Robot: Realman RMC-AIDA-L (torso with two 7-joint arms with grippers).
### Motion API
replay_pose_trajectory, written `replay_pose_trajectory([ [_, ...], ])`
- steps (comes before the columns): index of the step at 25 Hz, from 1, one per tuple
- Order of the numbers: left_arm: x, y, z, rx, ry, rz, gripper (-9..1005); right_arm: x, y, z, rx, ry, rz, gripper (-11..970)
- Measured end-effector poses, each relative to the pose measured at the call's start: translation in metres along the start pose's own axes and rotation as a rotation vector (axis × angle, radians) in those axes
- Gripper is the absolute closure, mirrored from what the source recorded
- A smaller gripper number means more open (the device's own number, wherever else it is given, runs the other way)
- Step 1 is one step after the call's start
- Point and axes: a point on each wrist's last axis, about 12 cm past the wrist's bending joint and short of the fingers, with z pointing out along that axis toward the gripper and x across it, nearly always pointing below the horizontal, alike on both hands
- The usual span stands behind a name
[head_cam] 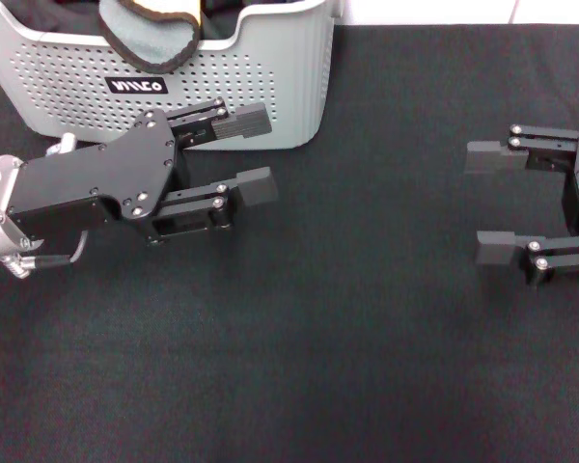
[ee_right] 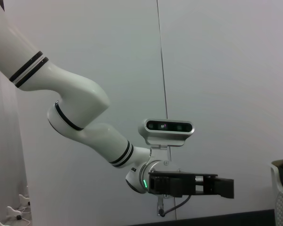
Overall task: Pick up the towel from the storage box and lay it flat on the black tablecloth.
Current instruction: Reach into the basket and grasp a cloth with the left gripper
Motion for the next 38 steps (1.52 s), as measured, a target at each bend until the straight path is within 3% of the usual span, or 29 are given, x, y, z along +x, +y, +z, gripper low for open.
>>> replay_pose_trajectory([
  [17, 0.0, 0.0, -0.002, -0.012, 0.002, 0.021, 304, 0.0, -0.001, 0.0, 0.009, 0.0, -0.001, 190],
  [26, 0.011, -0.011, -0.036, -0.329, -0.087, 0.14, 313, 0.006, 0.003, -0.017, 0.084, -0.033, 0.005, 190],
  [32, 0.028, -0.007, -0.028, -0.444, -0.064, 0.206, 319, 0.009, 0.003, -0.02, 0.095, -0.039, 0.016, 190],
  [38, 0.044, -0.002, -0.016, -0.543, 0.011, 0.424, 325, 0.009, 0.002, -0.017, 0.087, -0.033, 0.017, 190],
])
